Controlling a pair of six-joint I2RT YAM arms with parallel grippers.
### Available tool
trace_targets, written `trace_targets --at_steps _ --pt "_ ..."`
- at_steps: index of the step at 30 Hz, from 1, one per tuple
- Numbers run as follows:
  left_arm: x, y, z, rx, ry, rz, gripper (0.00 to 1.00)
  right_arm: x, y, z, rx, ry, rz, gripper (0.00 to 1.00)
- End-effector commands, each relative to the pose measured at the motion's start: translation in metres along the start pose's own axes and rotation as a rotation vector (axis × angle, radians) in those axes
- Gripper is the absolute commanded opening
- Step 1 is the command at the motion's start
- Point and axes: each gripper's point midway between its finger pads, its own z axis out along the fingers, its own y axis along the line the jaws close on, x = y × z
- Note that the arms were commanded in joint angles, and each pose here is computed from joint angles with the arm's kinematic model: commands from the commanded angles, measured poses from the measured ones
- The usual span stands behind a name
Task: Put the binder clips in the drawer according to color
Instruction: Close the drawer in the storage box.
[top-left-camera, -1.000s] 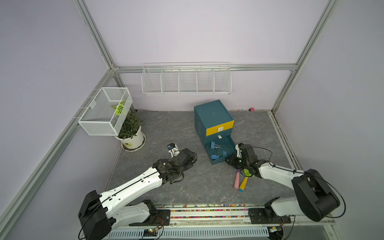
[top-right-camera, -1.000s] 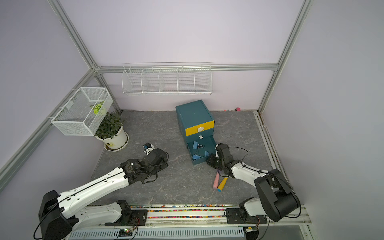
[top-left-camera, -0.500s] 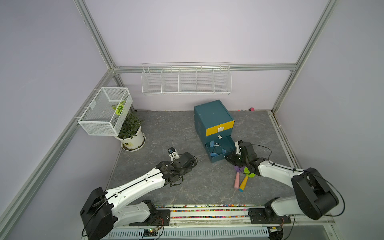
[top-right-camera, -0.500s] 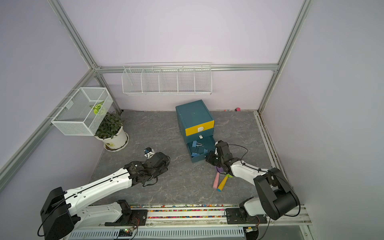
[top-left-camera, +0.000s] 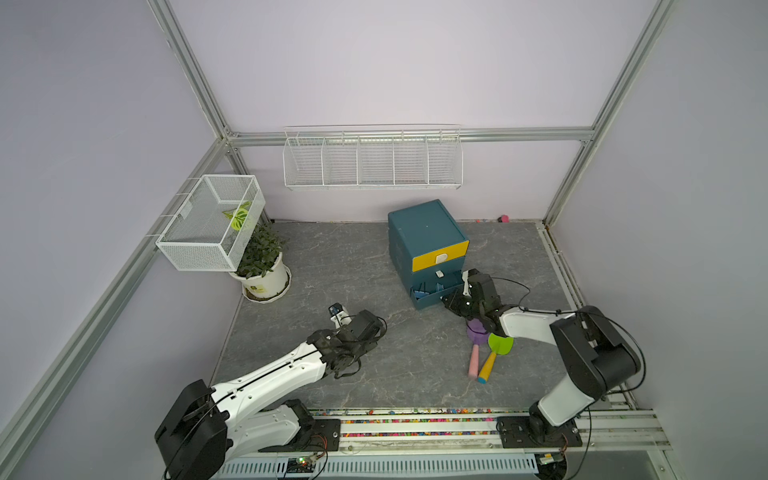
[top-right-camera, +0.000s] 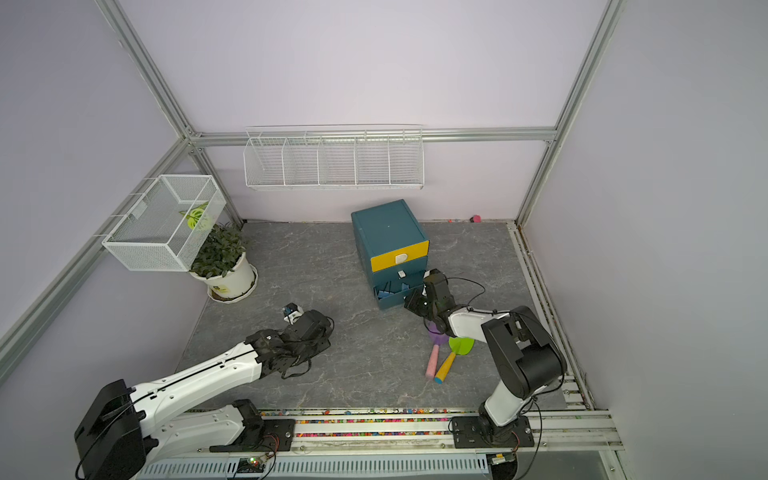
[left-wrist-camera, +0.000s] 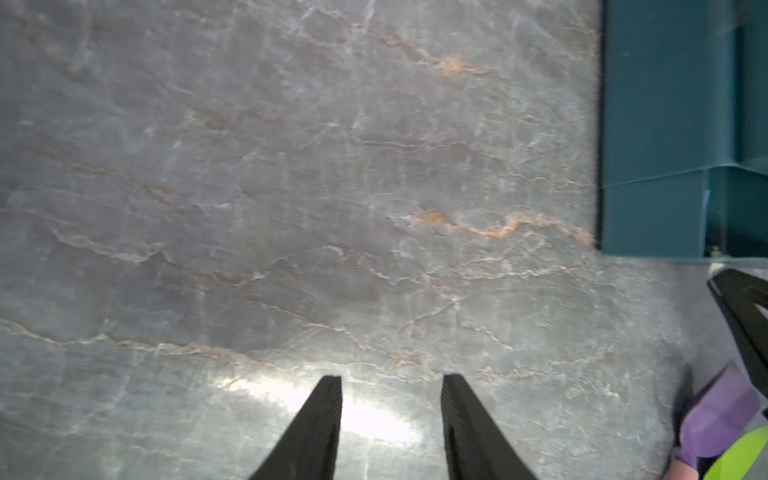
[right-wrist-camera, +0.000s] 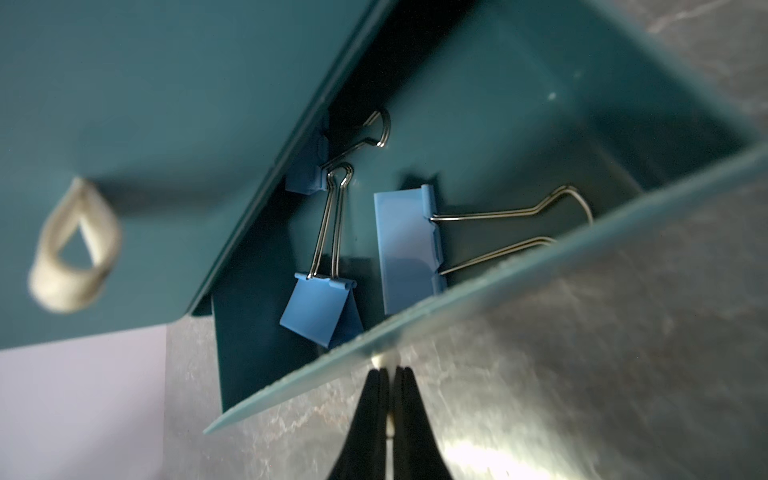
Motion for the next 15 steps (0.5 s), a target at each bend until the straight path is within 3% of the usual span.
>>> trace_targets --at_steps 1,15 --pt "-0.005 -0.008 -0.006 0.049 -0.009 -0.021 0.45 -0.024 0.023 0.011 -0.103 -0.090 -0.005 0.00" --pt "-0.012 -0.005 -0.009 0.042 -0.034 -0.032 0.46 -0.028 0.024 0.033 -0.081 -0.170 0.036 0.00"
